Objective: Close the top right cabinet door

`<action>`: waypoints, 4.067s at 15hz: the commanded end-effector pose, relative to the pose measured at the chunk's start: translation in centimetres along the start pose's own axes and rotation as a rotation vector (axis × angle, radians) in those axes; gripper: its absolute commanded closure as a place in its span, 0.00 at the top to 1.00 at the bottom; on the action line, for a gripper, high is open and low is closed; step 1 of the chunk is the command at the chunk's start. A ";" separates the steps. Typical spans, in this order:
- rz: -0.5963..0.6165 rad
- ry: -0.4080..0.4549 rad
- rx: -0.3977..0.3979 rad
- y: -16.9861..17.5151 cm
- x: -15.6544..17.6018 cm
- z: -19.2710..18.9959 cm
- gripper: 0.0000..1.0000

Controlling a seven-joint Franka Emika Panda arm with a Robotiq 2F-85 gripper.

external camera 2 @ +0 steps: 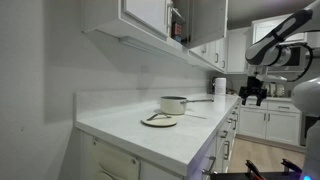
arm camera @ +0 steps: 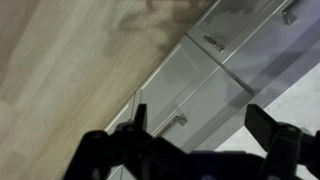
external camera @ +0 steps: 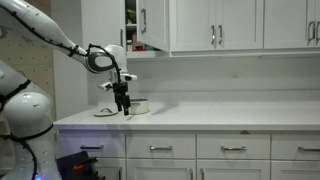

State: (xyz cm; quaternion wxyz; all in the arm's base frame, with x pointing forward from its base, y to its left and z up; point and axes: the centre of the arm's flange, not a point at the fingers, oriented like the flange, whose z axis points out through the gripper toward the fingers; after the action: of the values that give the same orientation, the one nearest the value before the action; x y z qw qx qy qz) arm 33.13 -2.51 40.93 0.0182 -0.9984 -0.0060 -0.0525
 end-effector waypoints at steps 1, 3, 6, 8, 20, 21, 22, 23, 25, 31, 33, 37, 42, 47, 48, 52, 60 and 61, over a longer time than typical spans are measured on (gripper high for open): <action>0.000 0.000 0.000 0.0 0.0 0.0 1.00; 0.000 0.000 0.000 0.0 0.0 0.0 1.00; 0.000 0.000 0.000 0.0 0.0 0.0 1.00; -0.007 0.035 -0.028 -0.6 0.6 -1.2 1.00; -0.039 0.491 -0.215 -4.1 2.2 -17.9 1.00; -0.019 0.527 -0.221 -3.8 1.7 -19.4 1.00; -0.006 0.564 -0.230 -3.7 1.0 -20.8 1.00; 0.009 0.596 -0.241 -3.6 0.5 -22.0 1.00; 0.020 0.677 -0.273 -3.3 -0.7 -24.2 1.00; 0.017 0.975 -0.419 -2.7 -2.4 -27.7 1.00; 0.038 1.061 -0.455 -2.3 -2.4 -28.5 1.00; 0.101 1.144 -0.485 -1.4 -2.4 -30.6 1.00; 0.056 1.163 -0.521 -0.4 -1.4 -31.2 1.00; -0.053 1.088 -0.529 2.0 1.1 -30.8 1.00; -0.071 1.069 -0.525 2.6 1.6 -30.8 1.00; -0.173 1.033 -0.532 5.0 3.3 -31.6 1.00; -0.435 1.032 -0.478 7.8 8.2 -33.7 1.00; -0.468 1.040 -0.455 7.6 9.2 -33.6 1.00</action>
State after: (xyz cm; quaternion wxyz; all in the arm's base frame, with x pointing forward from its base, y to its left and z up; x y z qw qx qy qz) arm 35.75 -10.71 73.58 -0.2292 -0.8002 -0.1577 -0.5313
